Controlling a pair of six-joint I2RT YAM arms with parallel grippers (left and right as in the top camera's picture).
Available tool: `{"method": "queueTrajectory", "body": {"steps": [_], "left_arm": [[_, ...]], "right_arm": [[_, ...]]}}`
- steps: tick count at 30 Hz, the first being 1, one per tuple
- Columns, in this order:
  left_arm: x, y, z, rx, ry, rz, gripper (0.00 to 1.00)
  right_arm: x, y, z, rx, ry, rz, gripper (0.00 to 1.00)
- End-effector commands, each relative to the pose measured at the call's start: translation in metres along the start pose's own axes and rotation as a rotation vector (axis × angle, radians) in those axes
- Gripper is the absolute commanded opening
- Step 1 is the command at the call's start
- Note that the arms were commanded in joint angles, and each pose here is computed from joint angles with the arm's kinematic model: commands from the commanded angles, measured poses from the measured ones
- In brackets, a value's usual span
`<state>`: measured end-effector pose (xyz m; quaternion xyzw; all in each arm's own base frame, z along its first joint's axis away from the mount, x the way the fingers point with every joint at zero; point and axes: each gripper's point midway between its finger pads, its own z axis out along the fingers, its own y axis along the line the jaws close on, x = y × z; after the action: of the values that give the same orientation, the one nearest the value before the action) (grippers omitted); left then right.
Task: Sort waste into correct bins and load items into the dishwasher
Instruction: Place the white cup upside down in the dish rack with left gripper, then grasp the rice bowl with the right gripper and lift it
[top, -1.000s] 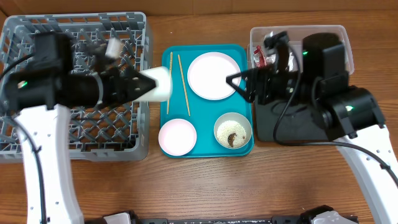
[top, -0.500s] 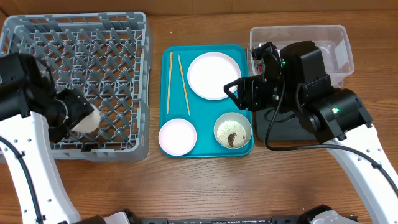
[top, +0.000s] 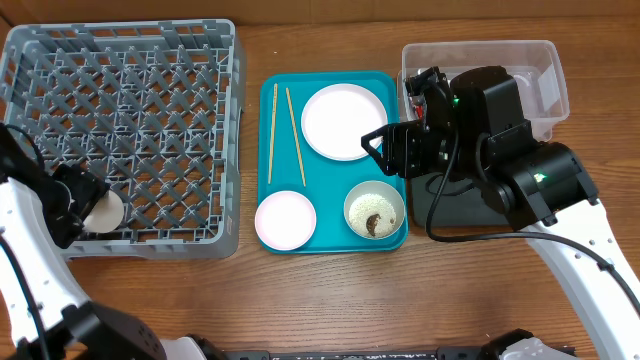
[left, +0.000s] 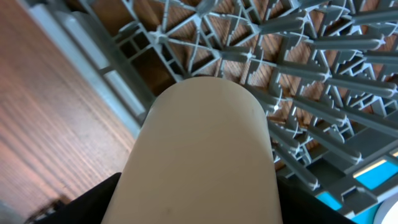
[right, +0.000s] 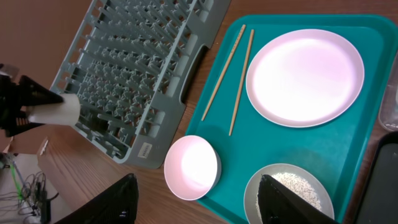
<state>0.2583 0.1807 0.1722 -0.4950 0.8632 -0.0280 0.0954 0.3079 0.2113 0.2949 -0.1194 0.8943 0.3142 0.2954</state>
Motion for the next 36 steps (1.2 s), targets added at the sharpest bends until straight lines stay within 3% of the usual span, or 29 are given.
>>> {"method": "queueTrajectory", "body": {"steps": [1, 12, 19, 26, 33, 36], "left_arm": [[-0.002, -0.004, 0.015, 0.01, 0.037, -0.017, 0.75], [-0.013, -0.001, 0.042, -0.027, 0.065, -0.032, 0.81], [-0.007, -0.024, 0.02, 0.095, 0.089, 0.038, 0.72], [0.018, -0.09, -0.074, 0.355, -0.033, 0.348, 0.73], [0.102, -0.137, -0.146, 0.531, -0.155, 0.729, 0.74], [0.133, -0.143, -0.152, 0.509, -0.15, 0.813, 0.79]], "right_arm": [[-0.007, 0.003, -0.004, 0.003, -0.026, -0.019, 0.63], [-0.006, 0.003, -0.005, 0.005, -0.021, -0.017, 0.63], [-0.007, 0.003, -0.004, 0.004, -0.026, -0.019, 0.63], [-0.001, 0.0, 0.005, 0.032, 0.001, 0.023, 0.57], [0.045, -0.008, 0.064, 0.145, 0.206, 0.1, 0.54], [0.065, -0.017, 0.086, 0.197, 0.289, 0.135, 0.52]]}}
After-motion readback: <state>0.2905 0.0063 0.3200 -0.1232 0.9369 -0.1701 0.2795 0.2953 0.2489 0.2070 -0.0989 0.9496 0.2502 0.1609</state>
